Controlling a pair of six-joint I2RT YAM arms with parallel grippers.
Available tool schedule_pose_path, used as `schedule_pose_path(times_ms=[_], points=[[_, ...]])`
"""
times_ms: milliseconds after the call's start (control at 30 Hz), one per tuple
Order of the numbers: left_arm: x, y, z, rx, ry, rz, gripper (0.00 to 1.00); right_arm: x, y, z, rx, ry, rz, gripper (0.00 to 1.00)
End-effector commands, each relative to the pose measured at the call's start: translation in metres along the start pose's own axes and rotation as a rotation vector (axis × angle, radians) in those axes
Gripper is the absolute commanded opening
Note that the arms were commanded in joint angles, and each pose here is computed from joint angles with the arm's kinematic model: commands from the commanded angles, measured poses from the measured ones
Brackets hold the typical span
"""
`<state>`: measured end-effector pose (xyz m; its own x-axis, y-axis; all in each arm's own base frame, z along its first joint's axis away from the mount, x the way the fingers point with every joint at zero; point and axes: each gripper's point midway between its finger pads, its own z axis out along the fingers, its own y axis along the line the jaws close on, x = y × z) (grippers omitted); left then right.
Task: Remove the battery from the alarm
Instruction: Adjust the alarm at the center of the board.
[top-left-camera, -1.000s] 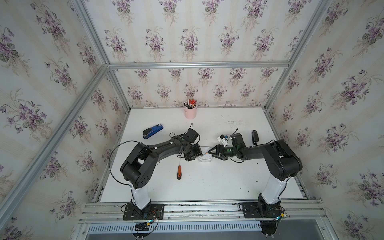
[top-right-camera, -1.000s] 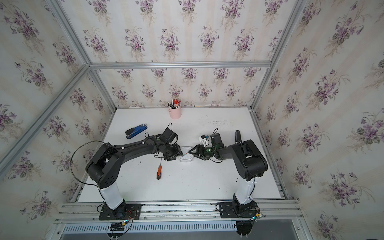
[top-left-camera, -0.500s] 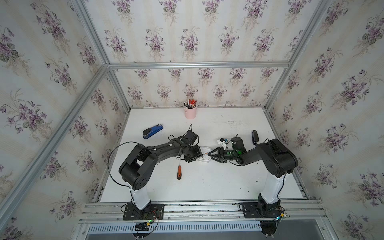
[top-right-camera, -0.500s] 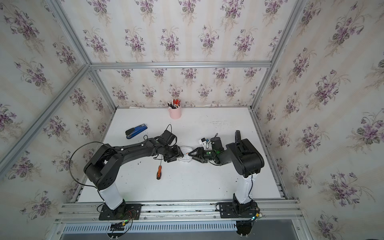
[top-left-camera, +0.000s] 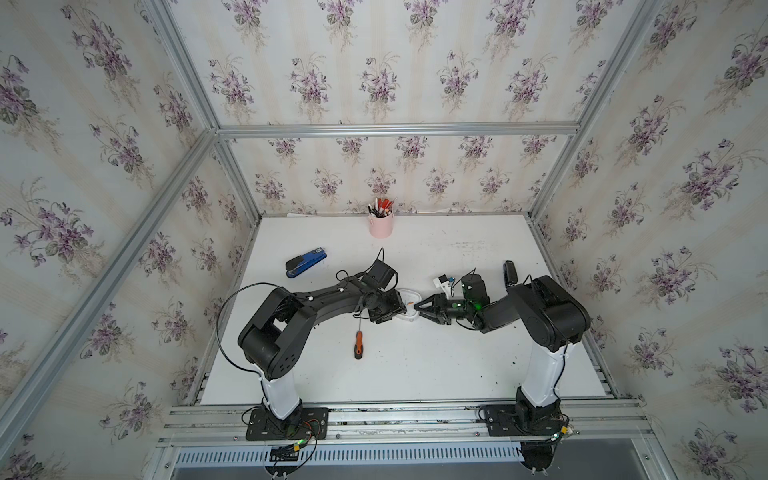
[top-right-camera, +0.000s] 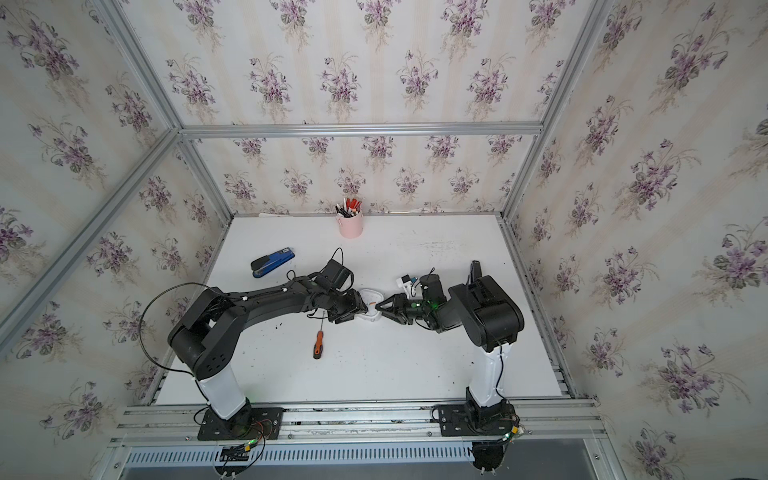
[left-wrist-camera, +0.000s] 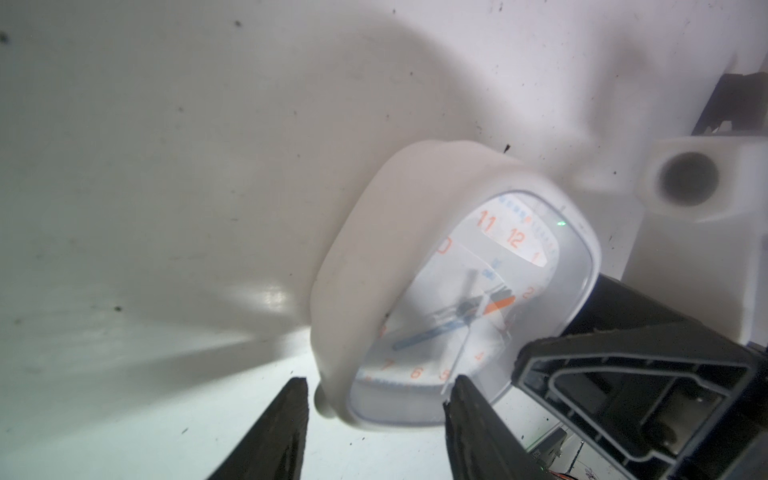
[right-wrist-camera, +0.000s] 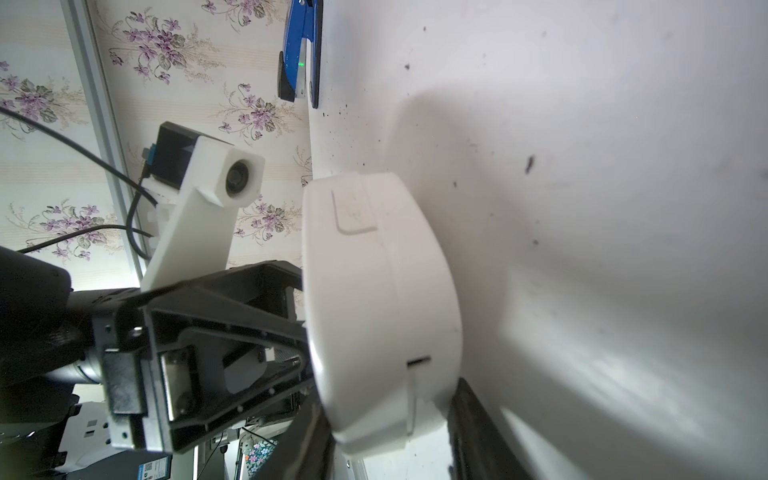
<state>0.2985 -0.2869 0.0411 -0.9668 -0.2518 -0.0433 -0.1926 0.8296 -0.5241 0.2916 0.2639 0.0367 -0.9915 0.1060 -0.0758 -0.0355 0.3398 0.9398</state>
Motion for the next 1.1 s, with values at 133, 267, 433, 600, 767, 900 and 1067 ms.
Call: schedule_pose_path(times_ms=[133, 267, 433, 600, 767, 900, 1067], points=[[0.005, 0.015, -0.004, -0.076, 0.018, 0.025, 0.59, -0.008, 0.016, 0.0, -0.007, -0.015, -0.082, 0.31], [0.001, 0.013, -0.011, -0.075, 0.004, 0.039, 0.62, -0.011, 0.019, -0.002, 0.022, -0.015, -0.111, 0.27], [-0.001, 0.012, -0.019, -0.073, -0.004, 0.039, 0.65, -0.013, 0.02, -0.006, 0.093, -0.008, -0.154, 0.21], [-0.009, 0.009, -0.036, -0.054, -0.034, 0.037, 0.66, -0.016, 0.017, -0.015, 0.206, -0.002, -0.22, 0.2], [-0.021, 0.008, -0.058, -0.04, -0.076, 0.041, 0.67, -0.024, 0.023, -0.031, 0.341, -0.022, -0.308, 0.17], [-0.032, 0.01, -0.072, -0.04, -0.112, 0.042, 0.67, -0.032, 0.029, -0.045, 0.449, -0.047, -0.371, 0.18], [-0.038, 0.014, -0.078, -0.041, -0.122, 0.044, 0.67, -0.041, 0.035, -0.069, 0.639, -0.061, -0.484, 0.18]])
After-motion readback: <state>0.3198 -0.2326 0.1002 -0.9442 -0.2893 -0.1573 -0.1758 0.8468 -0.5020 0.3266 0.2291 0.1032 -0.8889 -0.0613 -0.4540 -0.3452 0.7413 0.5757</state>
